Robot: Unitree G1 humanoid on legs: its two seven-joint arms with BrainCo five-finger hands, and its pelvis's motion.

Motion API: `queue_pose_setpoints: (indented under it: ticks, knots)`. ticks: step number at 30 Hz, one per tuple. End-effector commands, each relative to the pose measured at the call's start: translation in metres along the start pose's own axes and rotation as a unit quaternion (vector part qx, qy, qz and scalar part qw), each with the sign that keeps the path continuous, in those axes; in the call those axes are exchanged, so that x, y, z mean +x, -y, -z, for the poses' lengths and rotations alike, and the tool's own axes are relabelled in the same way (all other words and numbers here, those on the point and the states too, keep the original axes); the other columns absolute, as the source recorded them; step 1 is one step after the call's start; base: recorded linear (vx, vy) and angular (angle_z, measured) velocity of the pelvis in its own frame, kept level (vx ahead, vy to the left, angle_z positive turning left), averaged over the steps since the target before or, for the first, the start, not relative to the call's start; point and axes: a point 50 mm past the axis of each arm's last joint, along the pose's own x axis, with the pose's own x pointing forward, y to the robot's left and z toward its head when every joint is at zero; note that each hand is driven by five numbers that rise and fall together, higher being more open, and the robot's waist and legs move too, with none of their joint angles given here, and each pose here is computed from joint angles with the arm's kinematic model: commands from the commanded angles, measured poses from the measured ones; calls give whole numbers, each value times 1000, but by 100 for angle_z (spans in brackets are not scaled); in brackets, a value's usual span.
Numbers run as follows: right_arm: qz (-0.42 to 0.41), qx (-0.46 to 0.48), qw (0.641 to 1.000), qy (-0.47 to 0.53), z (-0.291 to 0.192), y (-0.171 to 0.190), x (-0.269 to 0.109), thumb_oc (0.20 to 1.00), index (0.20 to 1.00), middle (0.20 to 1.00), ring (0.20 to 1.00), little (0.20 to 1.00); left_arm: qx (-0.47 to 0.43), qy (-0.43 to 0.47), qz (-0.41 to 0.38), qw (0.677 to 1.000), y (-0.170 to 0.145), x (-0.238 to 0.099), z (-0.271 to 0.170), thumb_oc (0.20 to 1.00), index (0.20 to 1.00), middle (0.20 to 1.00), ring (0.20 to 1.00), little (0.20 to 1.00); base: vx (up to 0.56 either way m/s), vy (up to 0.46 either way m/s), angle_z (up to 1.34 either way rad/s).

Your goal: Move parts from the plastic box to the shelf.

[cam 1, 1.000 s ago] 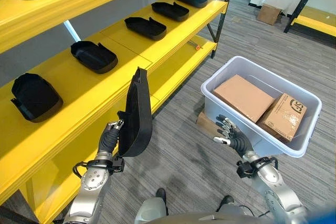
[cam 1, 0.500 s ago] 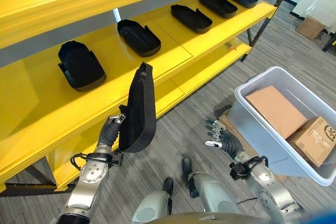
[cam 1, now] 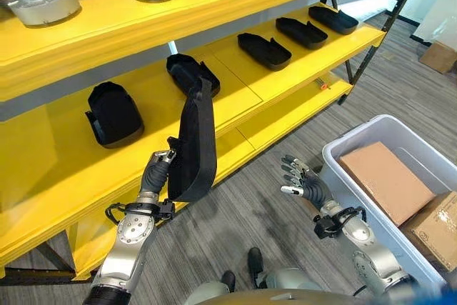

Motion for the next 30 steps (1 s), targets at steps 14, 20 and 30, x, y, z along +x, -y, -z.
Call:
queue_pose_setpoints:
  ticks: [14, 20, 30]
  knots:
    - [49, 10, 997, 55, -14, 14, -5, 1000, 1000, 1000, 1000, 1000, -25, 149, 0, 988, -3, 8, -58, 200, 200, 200, 200, 200, 27, 171, 41]
    - [41, 28, 997, 50, -8, 3, -6, 1000, 1000, 1000, 1000, 1000, 13, 166, -10, 986, -15, 7, -67, 200, 200, 200, 200, 200, 110, 289, 22]
    - [17, 46, 998, 26, 2, -5, -11, 1000, 1000, 1000, 1000, 1000, 137, 156, -114, 972, -48, 39, -66, 200, 200, 200, 200, 200, 67, 132, -12]
